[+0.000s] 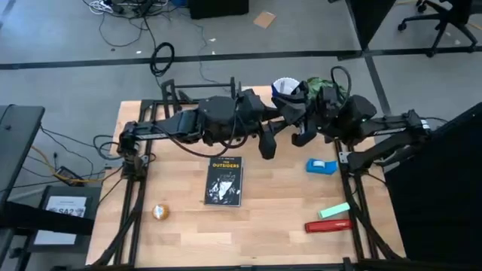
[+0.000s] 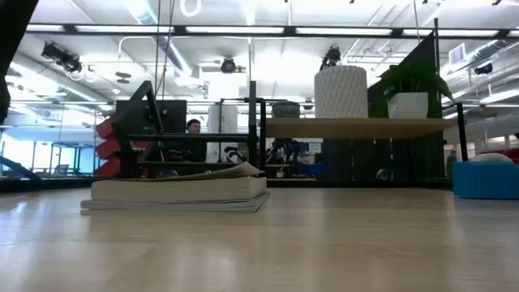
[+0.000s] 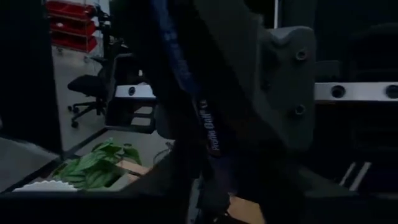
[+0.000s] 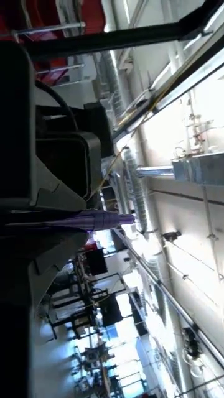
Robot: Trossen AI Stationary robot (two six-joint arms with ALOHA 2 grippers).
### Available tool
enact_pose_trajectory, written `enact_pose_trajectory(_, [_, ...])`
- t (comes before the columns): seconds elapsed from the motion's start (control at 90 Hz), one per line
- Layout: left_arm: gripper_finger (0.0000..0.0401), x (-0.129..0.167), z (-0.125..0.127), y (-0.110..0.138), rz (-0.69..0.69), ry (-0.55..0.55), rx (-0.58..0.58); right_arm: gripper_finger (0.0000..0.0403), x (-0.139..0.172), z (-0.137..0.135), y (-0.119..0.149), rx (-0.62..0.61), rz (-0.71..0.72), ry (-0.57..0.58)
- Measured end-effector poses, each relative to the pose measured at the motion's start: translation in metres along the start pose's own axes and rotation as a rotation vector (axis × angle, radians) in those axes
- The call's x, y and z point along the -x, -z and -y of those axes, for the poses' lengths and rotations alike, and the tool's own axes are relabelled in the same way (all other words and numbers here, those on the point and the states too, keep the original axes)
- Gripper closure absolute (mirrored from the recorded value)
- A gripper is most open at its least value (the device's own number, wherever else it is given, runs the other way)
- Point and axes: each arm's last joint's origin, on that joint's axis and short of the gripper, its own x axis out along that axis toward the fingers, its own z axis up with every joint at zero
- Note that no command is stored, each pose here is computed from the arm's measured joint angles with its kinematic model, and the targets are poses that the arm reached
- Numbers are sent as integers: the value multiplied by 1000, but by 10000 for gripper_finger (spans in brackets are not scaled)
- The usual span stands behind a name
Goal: Stock shelves
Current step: Put the violet pen into the white pen holder on the shelf
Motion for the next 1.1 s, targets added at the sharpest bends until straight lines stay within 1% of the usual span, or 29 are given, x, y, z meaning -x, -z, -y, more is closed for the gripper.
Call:
enact_pose_trajectory(0.122, [380,1,3,1,-6,2,0,396,11,0,-8,21,-55,5])
enact_pose_trajectory(0.178, [389,1,3,1,-6,-7,-3,396,15,1,-12,28,-79,4])
enact_pose_trajectory(0.356, [384,1,2,4,-30,-17,-12,396,27,3,-20,39,-136,7])
enact_pose_trajectory(0.556, [389,7,-2,11,-143,-42,-48,387,40,8,-24,68,-228,19])
enact_pose_trajectory(0.678, [390,8,-4,15,-193,-56,-54,361,42,9,-20,66,-268,39])
enact_pose_trajectory(0.867, [391,8,-6,17,-209,-73,-62,303,41,8,-20,53,-258,31])
enact_pose_trajectory(0.944, [392,8,-8,17,-217,-82,-66,293,41,8,-21,51,-251,28])
enact_pose_trajectory(1.1, [392,8,-10,18,-223,-84,-68,288,39,10,-20,57,-251,40])
